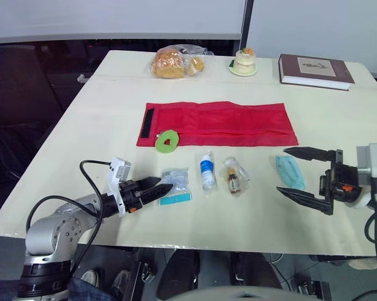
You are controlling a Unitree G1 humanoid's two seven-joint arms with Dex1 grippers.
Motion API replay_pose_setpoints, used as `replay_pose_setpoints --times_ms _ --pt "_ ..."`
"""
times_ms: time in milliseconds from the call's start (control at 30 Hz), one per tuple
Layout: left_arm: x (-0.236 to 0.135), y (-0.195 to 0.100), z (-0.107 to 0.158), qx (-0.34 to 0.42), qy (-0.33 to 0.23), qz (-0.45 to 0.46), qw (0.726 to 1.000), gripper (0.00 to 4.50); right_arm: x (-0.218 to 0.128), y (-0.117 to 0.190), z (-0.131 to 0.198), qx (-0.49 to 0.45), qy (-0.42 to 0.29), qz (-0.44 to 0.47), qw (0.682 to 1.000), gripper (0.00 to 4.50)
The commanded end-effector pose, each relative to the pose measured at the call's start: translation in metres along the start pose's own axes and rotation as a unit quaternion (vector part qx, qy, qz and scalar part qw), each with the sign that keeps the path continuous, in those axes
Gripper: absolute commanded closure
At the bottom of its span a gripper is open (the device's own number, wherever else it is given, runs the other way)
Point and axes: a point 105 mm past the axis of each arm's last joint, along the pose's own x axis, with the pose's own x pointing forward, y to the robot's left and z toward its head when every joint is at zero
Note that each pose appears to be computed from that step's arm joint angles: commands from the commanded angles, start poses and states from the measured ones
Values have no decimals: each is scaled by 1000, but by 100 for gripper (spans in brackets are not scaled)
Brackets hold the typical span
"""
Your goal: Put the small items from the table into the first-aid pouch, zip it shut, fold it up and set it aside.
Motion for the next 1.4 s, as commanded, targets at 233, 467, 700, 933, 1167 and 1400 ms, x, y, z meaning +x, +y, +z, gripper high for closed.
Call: replay_pose_setpoints --times_ms 233,467,700,933,1167,1400 --pt "7 -4 -2 -15 -8 -17 1000 446 -3 -1 6 -26 -6 -11 1000 0" --pt "8 -51 66 23 -138 -123 982 446 18 8 7 23 -25 -14 999 0" --pt "20 -104 108 57 -185 -212 958 446 53 0 3 107 -17 -89 990 0" --pt "35 -135 124 56 -198 -265 942 446 80 3 25 292 -89 -75 949 0" --pt "48 -140 128 43 -204 -280 937 446 95 -1 42 360 -126 -59 922 0" --pt "57 -141 129 35 -212 -279 936 446 104 2 50 378 -137 -50 914 0"
